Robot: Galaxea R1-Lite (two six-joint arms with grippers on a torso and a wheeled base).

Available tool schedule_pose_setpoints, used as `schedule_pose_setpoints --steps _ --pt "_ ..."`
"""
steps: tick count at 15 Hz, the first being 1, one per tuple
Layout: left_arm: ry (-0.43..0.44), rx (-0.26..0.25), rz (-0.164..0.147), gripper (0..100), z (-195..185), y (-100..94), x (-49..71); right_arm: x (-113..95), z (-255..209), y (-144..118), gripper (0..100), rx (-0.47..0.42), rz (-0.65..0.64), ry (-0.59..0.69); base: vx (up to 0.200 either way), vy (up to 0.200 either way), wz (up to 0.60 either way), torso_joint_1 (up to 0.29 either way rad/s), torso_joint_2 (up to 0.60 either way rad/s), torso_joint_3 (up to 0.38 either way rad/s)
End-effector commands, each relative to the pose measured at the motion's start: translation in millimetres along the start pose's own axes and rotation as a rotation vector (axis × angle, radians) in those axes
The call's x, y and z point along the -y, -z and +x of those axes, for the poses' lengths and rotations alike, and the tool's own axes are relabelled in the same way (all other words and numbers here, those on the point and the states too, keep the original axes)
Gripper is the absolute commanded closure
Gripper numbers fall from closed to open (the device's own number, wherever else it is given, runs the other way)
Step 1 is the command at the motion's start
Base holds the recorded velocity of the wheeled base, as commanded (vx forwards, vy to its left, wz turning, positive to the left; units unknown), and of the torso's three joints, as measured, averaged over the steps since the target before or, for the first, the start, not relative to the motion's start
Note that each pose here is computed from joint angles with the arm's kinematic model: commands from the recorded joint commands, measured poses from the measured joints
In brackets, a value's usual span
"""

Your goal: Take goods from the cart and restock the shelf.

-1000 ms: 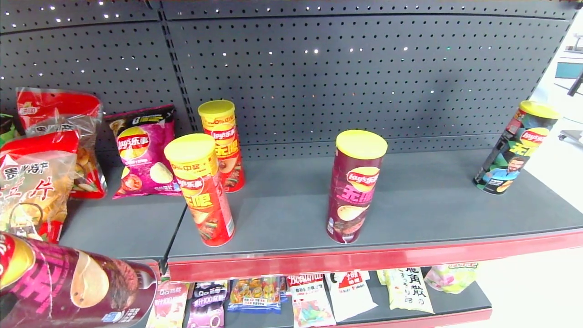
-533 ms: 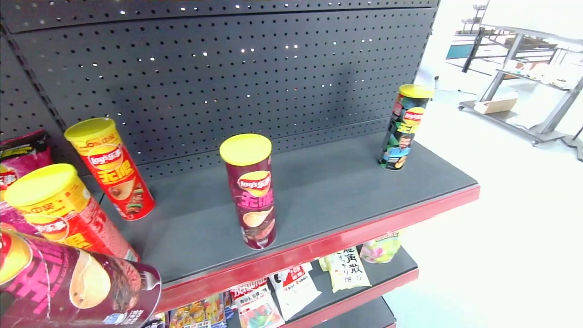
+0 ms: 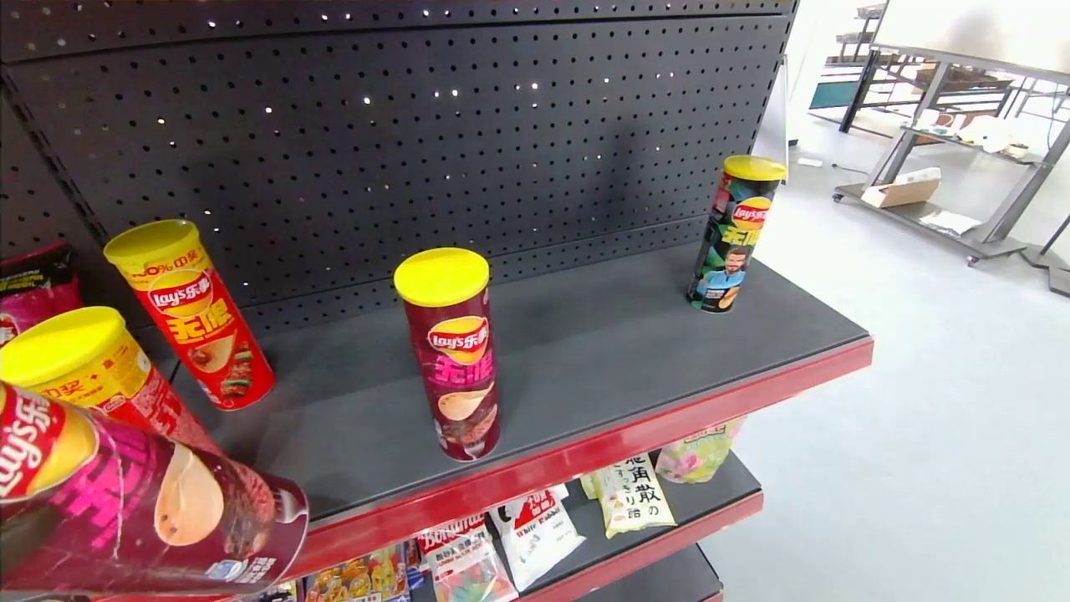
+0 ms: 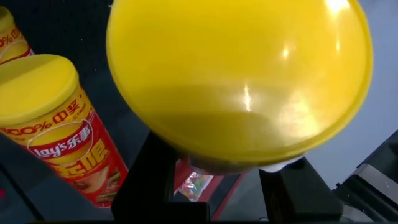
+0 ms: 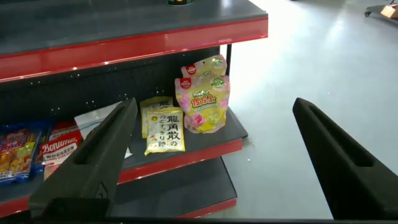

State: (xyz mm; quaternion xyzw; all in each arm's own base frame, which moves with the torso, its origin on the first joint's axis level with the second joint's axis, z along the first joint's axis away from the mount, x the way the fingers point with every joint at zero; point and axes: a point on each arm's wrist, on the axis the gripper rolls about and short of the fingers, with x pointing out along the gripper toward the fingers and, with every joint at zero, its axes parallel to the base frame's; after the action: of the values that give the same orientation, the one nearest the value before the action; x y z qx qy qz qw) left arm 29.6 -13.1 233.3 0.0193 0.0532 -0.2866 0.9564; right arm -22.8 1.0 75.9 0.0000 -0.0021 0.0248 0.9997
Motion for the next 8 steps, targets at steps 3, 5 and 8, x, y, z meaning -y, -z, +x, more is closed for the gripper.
schedule_pose_setpoints --steps 3,5,8 --pt "-0.016 -0.131 0.037 100 38 -7.7 -22.7 0 0 0 0 -0.001 0.000 -0.001 0.000 0.000 0.00 0.000 0.00 0.000" --pt "0.007 -0.155 0.054 100 59 -22.2 -32.8 0 0 0 0 -0.001 0.000 -0.001 0.000 0.000 0.00 0.000 0.00 0.000" --pt "0.025 -0.156 0.070 100 75 -36.3 -39.6 0 0 0 0 -0.001 0.000 -0.001 0.000 0.000 0.00 0.000 0.00 0.000"
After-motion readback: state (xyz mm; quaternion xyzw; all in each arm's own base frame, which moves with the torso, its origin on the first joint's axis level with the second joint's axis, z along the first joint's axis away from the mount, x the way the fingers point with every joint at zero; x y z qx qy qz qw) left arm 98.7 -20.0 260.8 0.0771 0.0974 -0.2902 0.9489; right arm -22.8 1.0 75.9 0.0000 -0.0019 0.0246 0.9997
